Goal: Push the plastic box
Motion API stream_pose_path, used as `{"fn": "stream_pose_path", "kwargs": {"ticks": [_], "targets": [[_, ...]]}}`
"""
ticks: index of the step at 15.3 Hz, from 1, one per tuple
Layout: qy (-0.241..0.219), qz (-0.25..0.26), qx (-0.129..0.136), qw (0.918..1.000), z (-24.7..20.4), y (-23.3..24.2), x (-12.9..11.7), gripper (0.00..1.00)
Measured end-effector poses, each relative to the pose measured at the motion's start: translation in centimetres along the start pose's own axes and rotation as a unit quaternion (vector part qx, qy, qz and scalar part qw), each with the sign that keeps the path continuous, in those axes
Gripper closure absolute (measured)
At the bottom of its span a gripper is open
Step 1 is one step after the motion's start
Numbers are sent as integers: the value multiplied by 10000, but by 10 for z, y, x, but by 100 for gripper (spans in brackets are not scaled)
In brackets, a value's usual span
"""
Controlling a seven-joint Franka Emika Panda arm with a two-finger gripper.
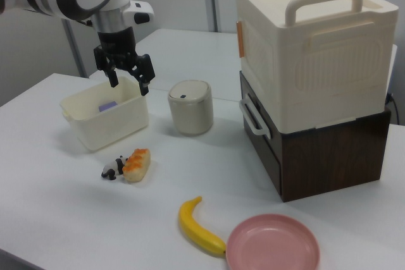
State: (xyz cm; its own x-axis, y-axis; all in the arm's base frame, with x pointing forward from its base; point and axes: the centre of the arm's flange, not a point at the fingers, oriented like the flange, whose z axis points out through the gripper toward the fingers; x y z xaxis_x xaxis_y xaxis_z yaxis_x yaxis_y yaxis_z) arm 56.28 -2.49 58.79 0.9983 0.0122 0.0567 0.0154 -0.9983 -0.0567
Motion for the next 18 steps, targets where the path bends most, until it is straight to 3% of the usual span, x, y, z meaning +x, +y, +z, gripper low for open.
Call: {"fn": "stream_pose_path", "kwargs": {"ticks": [18], "targets": [[167,-126,6,9998,-23,-15,2,0]]}}
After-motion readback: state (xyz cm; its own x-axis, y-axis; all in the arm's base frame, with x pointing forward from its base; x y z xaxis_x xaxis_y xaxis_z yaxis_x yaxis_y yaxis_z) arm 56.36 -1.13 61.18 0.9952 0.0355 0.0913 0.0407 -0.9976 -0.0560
